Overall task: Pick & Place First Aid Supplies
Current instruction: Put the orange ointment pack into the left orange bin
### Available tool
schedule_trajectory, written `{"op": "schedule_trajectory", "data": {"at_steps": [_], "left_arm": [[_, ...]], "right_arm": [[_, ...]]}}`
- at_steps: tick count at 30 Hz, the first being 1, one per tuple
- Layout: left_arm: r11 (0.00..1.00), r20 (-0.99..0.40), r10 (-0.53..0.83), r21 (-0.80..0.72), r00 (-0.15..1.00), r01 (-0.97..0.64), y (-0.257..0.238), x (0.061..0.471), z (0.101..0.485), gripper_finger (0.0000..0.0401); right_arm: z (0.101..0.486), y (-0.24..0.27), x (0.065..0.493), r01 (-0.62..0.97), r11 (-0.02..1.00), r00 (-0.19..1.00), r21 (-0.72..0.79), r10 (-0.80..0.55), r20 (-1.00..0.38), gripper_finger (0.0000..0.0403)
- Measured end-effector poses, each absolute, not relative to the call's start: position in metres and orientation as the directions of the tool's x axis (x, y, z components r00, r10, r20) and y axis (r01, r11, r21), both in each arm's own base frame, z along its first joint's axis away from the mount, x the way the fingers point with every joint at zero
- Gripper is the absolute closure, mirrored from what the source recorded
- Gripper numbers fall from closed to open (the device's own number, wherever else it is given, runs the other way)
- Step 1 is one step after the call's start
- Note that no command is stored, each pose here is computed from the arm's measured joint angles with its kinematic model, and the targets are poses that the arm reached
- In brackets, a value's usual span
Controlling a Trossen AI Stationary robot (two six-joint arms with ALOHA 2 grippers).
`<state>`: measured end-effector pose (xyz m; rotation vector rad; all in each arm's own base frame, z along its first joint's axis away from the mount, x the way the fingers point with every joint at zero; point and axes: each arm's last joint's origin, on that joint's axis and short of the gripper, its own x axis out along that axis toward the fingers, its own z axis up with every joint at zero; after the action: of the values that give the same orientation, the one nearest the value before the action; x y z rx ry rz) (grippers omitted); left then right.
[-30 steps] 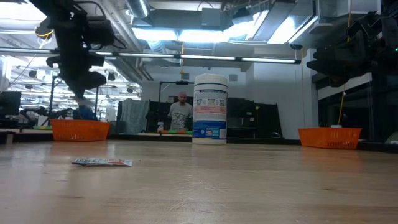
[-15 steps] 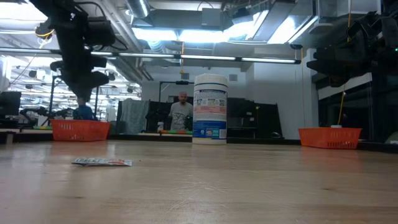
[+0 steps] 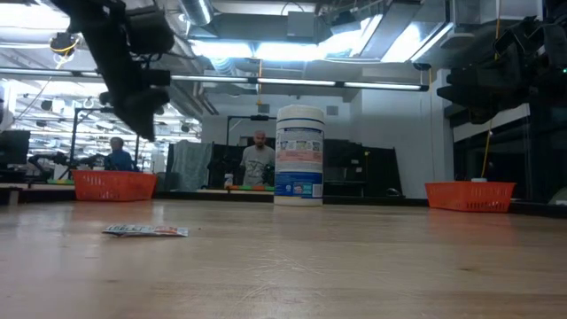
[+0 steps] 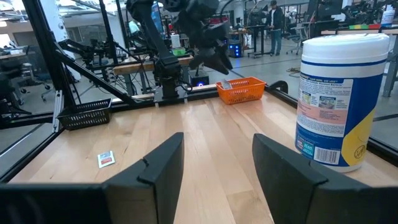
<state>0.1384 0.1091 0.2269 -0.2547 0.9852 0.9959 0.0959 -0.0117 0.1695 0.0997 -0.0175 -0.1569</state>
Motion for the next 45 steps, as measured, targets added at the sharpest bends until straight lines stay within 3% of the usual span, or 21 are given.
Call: {"op": "schedule_trajectory", "data": {"at_steps": [9, 22, 35, 45], "left_arm": [[0.761, -0.738, 0.507, 0.14, 0.446, -0.633, 0.068, 0.173, 0.233, 0.0257], [0.94, -0.714, 0.284, 0.077, 0.64, -0.331, -0.005, 0.201, 0.23, 0.0258], [0.995, -0.699, 0.068, -0.009, 0.712, -0.103, -0.069, 0.242, 0.194, 0.0258], [0.997, -0.765, 0.058, 0.008, 0.641, -0.081, -0.091, 0.259, 0.148, 0.0258]], "right_arm": [[0.169, -0.012, 0.096, 0.155, 0.983, 0.988, 0.1, -0.157, 0.009, 0.0212], [0.169, -0.012, 0.096, 0.155, 0.983, 0.988, 0.1, -0.157, 0.009, 0.0212], [0.169, -0.012, 0.096, 0.155, 0.983, 0.988, 0.1, -0.157, 0.009, 0.0212], [0.169, -0.012, 0.096, 0.155, 0.983, 0.988, 0.1, -0.157, 0.009, 0.0212]]}}
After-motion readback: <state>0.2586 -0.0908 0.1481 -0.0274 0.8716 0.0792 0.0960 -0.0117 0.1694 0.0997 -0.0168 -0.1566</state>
